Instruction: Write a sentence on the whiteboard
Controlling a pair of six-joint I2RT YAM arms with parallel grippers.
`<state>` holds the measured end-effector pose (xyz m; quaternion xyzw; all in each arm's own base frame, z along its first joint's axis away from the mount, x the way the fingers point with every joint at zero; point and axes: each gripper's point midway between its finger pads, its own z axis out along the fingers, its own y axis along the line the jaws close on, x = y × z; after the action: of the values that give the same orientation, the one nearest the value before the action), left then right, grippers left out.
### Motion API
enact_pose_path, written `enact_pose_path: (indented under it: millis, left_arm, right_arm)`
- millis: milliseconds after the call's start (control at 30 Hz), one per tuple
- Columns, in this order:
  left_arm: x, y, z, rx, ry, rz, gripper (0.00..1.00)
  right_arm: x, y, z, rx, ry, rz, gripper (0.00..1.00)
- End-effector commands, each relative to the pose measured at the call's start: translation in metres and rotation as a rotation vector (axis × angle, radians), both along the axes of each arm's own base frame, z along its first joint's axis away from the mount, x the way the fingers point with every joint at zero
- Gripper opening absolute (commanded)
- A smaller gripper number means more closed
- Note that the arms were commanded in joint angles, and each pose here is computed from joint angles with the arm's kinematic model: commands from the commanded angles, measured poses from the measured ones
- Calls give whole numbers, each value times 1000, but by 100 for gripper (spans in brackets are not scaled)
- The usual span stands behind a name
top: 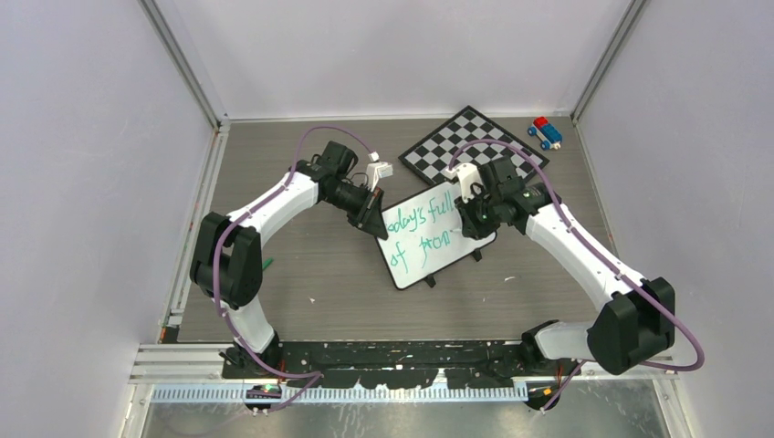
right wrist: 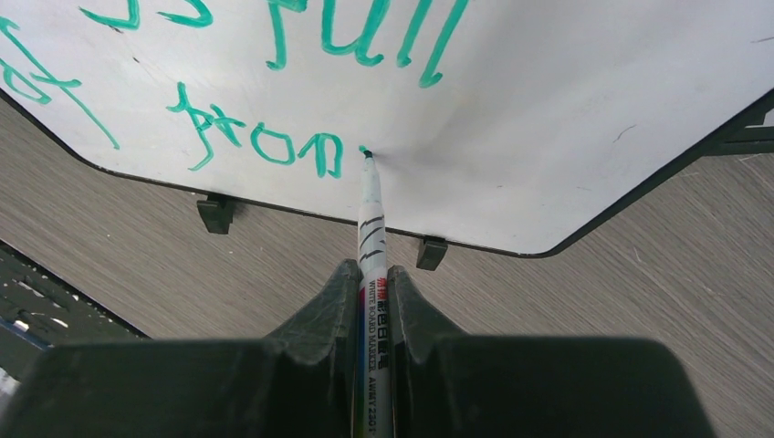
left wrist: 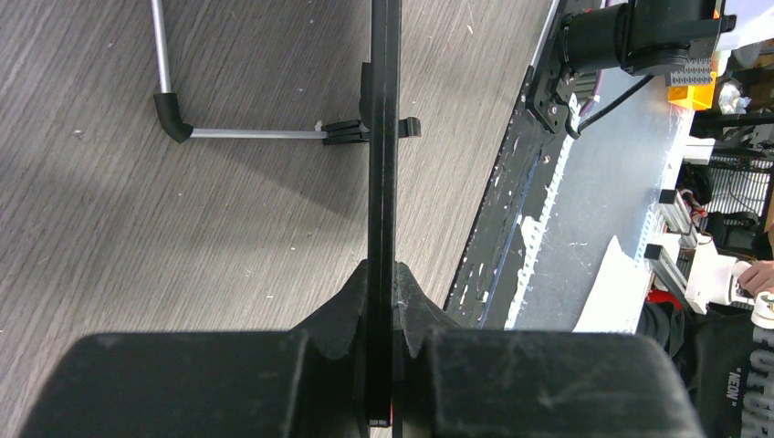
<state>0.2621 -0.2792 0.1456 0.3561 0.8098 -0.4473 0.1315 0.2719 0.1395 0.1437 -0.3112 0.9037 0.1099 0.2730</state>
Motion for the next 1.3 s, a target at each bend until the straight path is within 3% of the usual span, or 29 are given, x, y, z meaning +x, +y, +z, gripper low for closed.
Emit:
enact_pose_path:
  millis: [0,800,1267]
  left_arm:
    - [6,4,-5,39,-33,15,0]
    - [7,3,-8,42,-26,14,0]
    - [6,3,-6,38,-29,13,0]
  right_arm:
    - [22,-6,11,-3,-72,-41,0]
    - [-5,-2,-21,12,46,7,0]
    - [12,6,30,59,-52,5,0]
